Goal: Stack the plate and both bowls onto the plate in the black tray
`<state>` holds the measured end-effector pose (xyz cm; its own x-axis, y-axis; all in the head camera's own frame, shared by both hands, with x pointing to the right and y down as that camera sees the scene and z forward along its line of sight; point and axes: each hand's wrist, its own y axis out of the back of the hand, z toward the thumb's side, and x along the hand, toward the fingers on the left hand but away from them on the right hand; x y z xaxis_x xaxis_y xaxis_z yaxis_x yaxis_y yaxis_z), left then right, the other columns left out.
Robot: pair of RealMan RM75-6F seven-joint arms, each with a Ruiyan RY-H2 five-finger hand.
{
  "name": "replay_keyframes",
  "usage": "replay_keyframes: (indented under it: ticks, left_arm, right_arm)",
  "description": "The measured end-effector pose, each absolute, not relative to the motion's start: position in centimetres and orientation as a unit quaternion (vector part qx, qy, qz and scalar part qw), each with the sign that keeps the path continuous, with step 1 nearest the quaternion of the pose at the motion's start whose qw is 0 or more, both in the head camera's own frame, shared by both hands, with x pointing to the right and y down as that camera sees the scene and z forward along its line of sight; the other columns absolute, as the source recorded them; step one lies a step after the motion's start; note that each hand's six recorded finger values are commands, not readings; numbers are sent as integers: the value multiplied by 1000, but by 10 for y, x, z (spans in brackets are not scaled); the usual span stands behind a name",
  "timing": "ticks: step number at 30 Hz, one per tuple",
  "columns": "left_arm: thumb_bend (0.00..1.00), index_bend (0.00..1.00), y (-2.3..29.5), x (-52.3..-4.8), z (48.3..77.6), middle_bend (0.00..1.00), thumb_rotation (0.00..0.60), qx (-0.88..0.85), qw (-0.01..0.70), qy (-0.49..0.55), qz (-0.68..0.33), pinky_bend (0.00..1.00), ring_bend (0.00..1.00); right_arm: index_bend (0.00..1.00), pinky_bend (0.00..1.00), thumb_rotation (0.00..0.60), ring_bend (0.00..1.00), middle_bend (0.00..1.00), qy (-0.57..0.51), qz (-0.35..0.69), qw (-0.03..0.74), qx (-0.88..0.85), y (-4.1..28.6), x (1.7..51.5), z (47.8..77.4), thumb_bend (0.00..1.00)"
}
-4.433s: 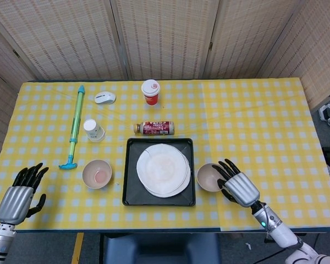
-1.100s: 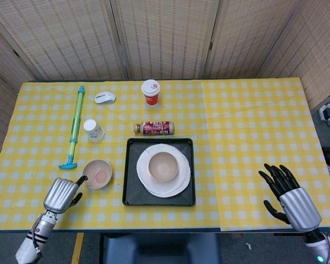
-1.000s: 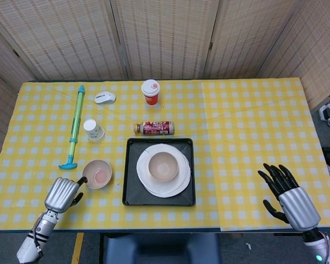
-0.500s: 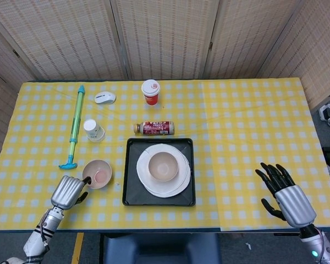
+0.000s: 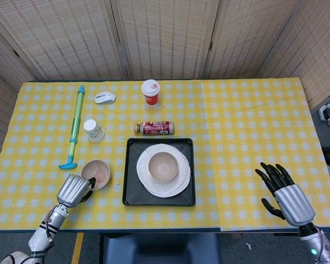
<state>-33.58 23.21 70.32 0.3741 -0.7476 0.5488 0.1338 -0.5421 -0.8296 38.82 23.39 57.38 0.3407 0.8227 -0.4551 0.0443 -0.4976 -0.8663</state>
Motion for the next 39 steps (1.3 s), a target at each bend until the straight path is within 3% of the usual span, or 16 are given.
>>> replay_keyframes:
  ticks: [22, 39]
  left_arm:
    - [410, 591, 226, -321, 700, 1000, 600, -724, 472, 240, -442, 1000, 980]
    - [500, 623, 227, -315, 704, 1000, 600, -748, 459, 234, -418, 1000, 991]
  right_arm:
    - [0, 0, 600, 0, 0, -292, 493, 397, -717, 235, 387, 578, 404]
    - [0, 0, 600, 0, 0, -290, 495, 396, -717, 235, 387, 579, 403]
